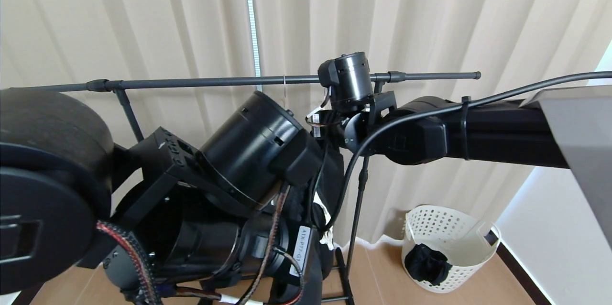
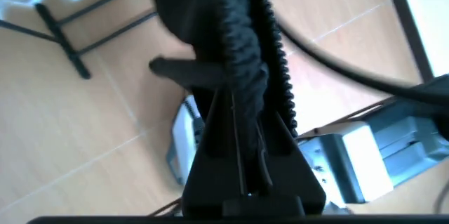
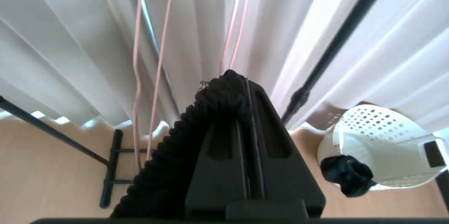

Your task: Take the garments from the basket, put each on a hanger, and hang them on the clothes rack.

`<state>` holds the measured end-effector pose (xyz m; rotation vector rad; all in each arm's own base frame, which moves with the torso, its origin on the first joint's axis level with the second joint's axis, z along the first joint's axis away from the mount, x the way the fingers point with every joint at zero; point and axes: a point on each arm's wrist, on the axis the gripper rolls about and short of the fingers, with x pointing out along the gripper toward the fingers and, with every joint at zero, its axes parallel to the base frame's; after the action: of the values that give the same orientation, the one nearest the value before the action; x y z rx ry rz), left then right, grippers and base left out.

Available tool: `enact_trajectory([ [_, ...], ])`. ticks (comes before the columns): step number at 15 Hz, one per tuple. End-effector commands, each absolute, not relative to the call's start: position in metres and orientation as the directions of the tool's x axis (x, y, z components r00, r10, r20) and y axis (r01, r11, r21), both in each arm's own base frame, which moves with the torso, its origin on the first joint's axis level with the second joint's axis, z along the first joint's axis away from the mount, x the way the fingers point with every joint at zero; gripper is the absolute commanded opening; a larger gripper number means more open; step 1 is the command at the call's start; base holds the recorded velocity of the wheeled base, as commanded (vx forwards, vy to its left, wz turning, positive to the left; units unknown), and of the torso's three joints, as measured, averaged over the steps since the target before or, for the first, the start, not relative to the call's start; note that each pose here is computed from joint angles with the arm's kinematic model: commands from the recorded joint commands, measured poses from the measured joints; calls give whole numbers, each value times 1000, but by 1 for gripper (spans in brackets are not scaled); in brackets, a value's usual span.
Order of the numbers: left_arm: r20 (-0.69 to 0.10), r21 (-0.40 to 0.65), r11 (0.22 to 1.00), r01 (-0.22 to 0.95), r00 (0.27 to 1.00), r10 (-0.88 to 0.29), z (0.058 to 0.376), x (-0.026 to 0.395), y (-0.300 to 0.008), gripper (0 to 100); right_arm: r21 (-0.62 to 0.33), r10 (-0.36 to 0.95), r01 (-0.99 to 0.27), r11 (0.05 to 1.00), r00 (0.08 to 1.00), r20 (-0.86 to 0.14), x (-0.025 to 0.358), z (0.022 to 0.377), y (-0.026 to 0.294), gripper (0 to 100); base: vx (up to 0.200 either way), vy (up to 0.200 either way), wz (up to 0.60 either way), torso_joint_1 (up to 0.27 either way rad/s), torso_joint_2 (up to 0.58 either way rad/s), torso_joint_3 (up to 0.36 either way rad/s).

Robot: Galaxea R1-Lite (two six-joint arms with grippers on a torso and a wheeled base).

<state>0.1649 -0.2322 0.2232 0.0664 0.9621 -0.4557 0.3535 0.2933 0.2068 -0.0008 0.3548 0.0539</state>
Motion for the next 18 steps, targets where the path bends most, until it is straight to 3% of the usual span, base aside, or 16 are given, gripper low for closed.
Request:
enact_trajectory([
  [1, -804, -181, 904, 387, 471, -363, 219, 170, -259, 0, 1, 71, -76, 997, 930, -361, 360, 185, 315, 0, 0, 0, 0, 0, 0, 0],
  [6, -817, -114, 945, 307, 512, -265, 210, 179, -257, 0, 31, 69, -61, 998, 927, -369, 354, 190, 309, 0, 0, 0, 0, 0, 0, 0],
  [10, -812, -42, 969, 245, 556, -176, 213, 172, -225, 0, 85, 22, 13, 996, 918, -395, 339, 206, 268, 0, 0, 0, 0, 0, 0, 0],
  [15, -762, -38, 994, 106, 640, -97, 222, 218, -199, 0, 113, -17, 67, 991, 918, -397, 296, 231, 208, 0, 0, 0, 0, 0, 0, 0],
  [18, -733, -40, 999, 38, 678, -55, 224, 259, -193, 0, 64, -24, 58, 996, 895, -445, 266, 221, 188, 0, 0, 0, 0, 0, 0, 0],
])
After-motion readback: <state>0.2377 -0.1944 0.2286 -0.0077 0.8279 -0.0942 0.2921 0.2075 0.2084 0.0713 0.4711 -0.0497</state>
